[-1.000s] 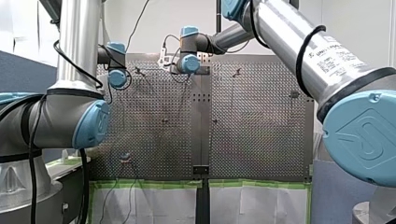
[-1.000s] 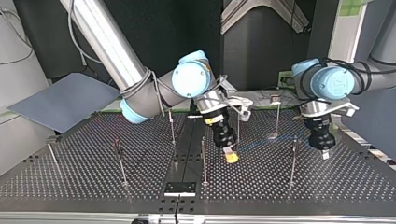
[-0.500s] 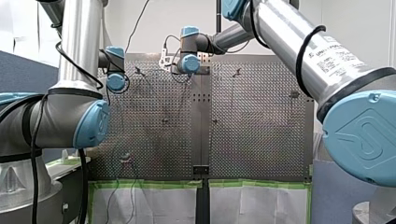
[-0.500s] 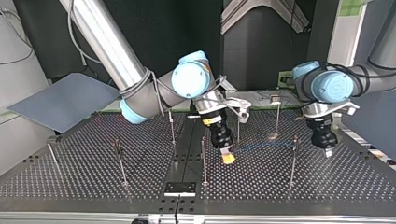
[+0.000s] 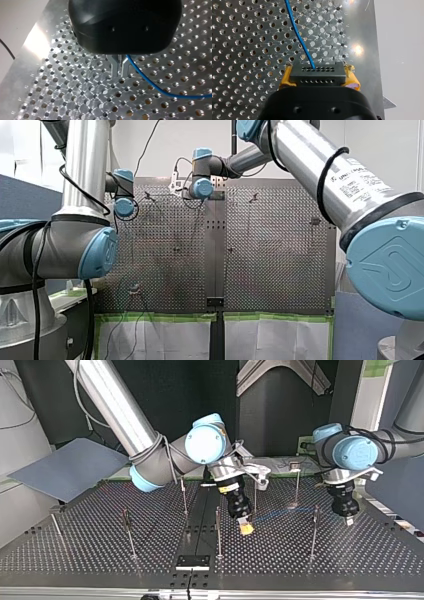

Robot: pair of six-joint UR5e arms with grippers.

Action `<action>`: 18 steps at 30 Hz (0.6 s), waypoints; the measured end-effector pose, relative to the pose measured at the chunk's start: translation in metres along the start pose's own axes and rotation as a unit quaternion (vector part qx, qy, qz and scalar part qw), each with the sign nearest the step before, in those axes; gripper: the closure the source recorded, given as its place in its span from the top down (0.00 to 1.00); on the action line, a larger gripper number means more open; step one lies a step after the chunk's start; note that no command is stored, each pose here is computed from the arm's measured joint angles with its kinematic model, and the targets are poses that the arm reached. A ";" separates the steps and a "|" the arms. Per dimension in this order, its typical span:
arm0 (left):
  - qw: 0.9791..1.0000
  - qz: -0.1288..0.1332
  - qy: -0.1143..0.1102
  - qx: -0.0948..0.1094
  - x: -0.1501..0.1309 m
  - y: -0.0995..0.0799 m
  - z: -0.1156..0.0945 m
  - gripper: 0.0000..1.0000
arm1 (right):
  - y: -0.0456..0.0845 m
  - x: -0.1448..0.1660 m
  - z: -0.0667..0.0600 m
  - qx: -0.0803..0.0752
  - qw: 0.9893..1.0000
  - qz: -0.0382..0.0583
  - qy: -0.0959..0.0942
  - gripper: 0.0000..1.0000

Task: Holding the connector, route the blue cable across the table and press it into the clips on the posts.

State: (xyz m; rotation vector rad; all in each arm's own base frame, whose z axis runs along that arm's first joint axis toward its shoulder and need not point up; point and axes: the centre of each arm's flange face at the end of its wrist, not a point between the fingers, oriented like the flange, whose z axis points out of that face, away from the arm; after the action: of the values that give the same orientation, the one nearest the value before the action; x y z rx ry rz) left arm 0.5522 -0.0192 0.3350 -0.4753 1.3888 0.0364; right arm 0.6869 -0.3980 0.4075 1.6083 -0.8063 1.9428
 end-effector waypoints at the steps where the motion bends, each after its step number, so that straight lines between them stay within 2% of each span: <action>1: 1.000 0.001 0.003 -0.001 0.000 0.000 -0.001 0.74 | 0.000 0.000 0.000 0.000 1.000 0.000 0.000 0.00; 2: 1.000 0.001 0.005 -0.003 -0.001 0.000 -0.003 0.80 | 0.000 0.000 0.000 0.000 1.000 0.000 0.000 0.00; 3: 1.000 0.002 0.008 -0.007 -0.002 0.000 -0.004 0.80 | 0.000 0.000 0.000 -0.001 1.000 0.000 -0.001 0.00; 4: 1.000 0.002 0.009 -0.010 -0.004 0.000 -0.006 1.00 | 0.000 0.000 0.000 -0.001 1.000 0.000 -0.001 0.00; 12: 0.999 0.006 0.016 -0.035 -0.021 -0.001 -0.025 1.00 | -0.001 -0.001 -0.002 -0.008 1.000 0.000 -0.004 0.00; 18: 0.999 0.013 0.040 -0.025 -0.020 -0.008 -0.043 1.00 | -0.001 -0.002 -0.002 -0.010 1.000 -0.001 -0.005 0.00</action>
State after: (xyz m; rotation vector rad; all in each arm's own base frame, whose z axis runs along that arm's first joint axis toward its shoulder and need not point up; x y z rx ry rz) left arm 0.5103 -0.0357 0.3519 -0.5041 1.4749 0.0742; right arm 0.6867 -0.3956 0.4057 1.6074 -0.8260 1.9215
